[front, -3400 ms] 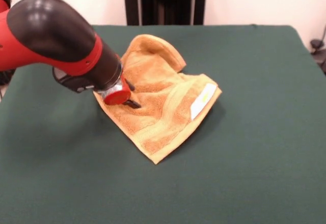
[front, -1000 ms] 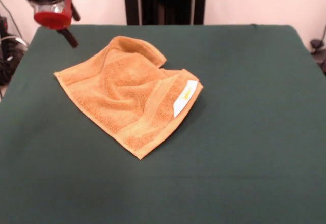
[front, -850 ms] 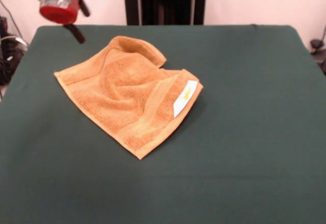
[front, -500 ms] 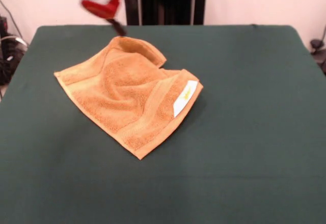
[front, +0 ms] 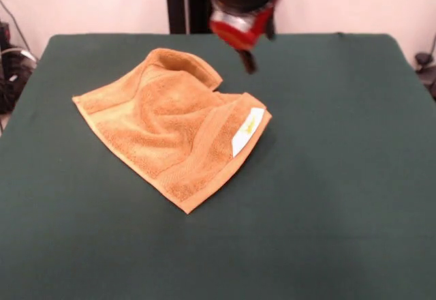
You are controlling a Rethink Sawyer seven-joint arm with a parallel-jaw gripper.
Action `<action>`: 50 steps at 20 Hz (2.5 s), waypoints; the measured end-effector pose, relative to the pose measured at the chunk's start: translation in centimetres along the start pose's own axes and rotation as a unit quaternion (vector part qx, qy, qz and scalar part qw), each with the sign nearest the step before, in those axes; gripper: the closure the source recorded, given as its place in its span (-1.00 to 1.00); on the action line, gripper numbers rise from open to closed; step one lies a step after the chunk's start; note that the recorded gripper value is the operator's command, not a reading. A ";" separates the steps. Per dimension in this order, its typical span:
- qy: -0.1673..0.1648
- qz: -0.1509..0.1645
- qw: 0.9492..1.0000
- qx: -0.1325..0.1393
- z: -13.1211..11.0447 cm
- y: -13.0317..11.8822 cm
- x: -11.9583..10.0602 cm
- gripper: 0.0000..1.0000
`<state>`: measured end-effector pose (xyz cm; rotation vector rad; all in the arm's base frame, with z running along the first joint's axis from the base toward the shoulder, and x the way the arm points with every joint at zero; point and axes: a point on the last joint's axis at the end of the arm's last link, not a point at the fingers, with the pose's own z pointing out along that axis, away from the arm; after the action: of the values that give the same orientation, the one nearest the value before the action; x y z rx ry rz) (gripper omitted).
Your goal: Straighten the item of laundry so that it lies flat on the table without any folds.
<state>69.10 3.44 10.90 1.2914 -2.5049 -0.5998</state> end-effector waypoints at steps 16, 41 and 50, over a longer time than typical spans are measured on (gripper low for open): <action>-0.035 0.213 0.972 0.090 13.4 -2.3 0.6 -1.00; -0.052 0.356 0.922 0.143 17.3 0.3 2.1 -1.00; -0.035 0.349 0.924 0.153 18.2 1.2 1.7 1.00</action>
<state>59.85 7.06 -4.51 0.3641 -2.9300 -0.0868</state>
